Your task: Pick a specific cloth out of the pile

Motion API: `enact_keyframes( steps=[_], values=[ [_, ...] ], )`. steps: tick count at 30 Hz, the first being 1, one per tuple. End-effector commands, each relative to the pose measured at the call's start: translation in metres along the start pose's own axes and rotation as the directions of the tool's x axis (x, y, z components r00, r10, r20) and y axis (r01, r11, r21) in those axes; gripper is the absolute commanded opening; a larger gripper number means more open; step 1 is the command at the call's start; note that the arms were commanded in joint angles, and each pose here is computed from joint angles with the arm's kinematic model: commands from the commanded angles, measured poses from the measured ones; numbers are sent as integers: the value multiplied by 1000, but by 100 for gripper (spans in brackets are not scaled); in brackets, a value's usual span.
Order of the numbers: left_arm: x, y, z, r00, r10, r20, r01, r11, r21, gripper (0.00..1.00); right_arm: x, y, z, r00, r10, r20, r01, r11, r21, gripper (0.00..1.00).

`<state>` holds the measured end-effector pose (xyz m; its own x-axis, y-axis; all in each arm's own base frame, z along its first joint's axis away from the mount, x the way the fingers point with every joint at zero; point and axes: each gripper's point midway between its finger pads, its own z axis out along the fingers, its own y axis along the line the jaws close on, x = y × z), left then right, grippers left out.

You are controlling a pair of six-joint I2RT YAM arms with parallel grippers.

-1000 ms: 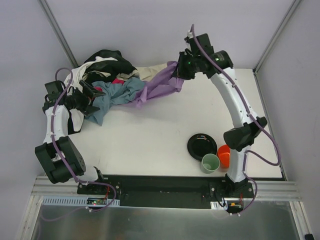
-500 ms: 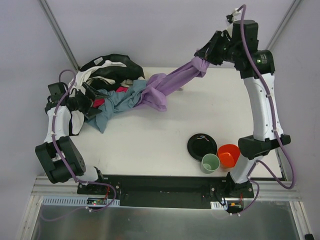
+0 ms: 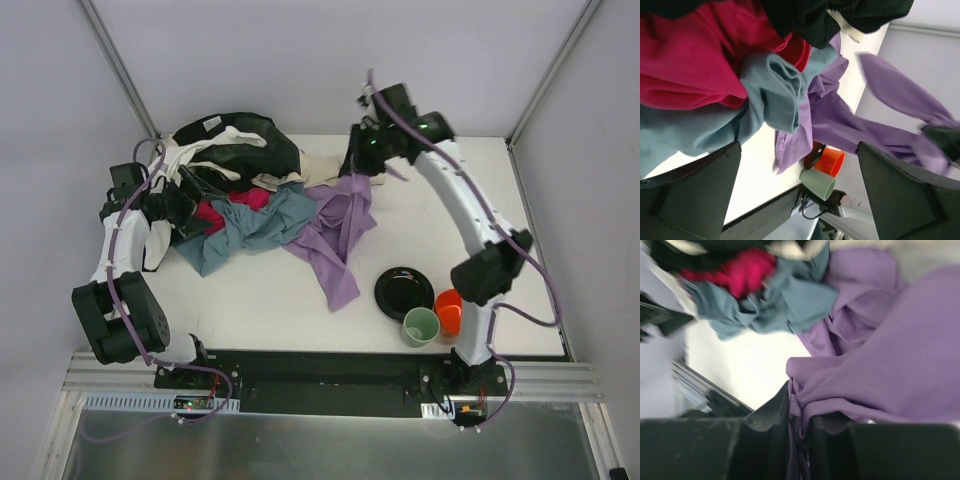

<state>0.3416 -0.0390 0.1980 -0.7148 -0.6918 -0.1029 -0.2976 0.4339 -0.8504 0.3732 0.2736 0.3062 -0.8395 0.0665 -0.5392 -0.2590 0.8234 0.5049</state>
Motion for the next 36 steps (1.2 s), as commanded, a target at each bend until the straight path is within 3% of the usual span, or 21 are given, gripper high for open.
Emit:
enact_keyframes(
  steps=[1,4,7,10,15,21,24,27,28,30,31,32,33,36],
  values=[
    [3,-18,11,996,82,-34,-82,996,19,99,73,-13,62,953,-100,-285,125,990,71,28],
    [13,-29,23,988,127,-82,-126,992,25,99,96,-28,88,921,-79,-382,137,982,127,52],
    [27,-36,37,974,184,-133,-185,983,7,99,108,-47,104,904,-68,-423,167,965,201,86],
    [43,-42,57,949,247,-197,-254,967,-12,99,115,-64,114,892,-56,-449,190,948,257,99],
    [68,-35,106,894,323,-311,-368,925,-96,99,127,-86,125,871,-20,-490,206,922,328,96],
    [53,3,160,851,396,-346,-503,804,-318,99,139,-97,127,853,27,-522,189,915,356,96],
    [44,21,177,836,405,-370,-535,750,-388,94,134,-93,122,864,30,-502,170,923,346,96],
    [41,30,187,831,401,-386,-544,735,-406,79,127,-91,117,877,41,-479,143,929,342,96],
    [41,32,188,829,401,-390,-545,732,-408,70,125,-90,115,880,42,-472,137,931,339,96],
    [38,30,186,826,412,-384,-553,726,-410,29,119,-89,112,892,51,-450,115,936,333,96],
    [36,27,184,824,425,-375,-558,721,-410,14,115,-89,110,899,60,-434,98,937,334,96],
    [33,23,181,821,441,-362,-565,714,-413,5,113,-89,109,903,62,-425,89,941,327,96],
    [29,17,176,819,457,-346,-570,709,-414,0,107,-90,108,911,67,-408,76,943,325,96],
    [16,1,155,820,495,-287,-572,704,-422,0,92,-95,107,929,78,-362,47,945,323,96]
  ],
)
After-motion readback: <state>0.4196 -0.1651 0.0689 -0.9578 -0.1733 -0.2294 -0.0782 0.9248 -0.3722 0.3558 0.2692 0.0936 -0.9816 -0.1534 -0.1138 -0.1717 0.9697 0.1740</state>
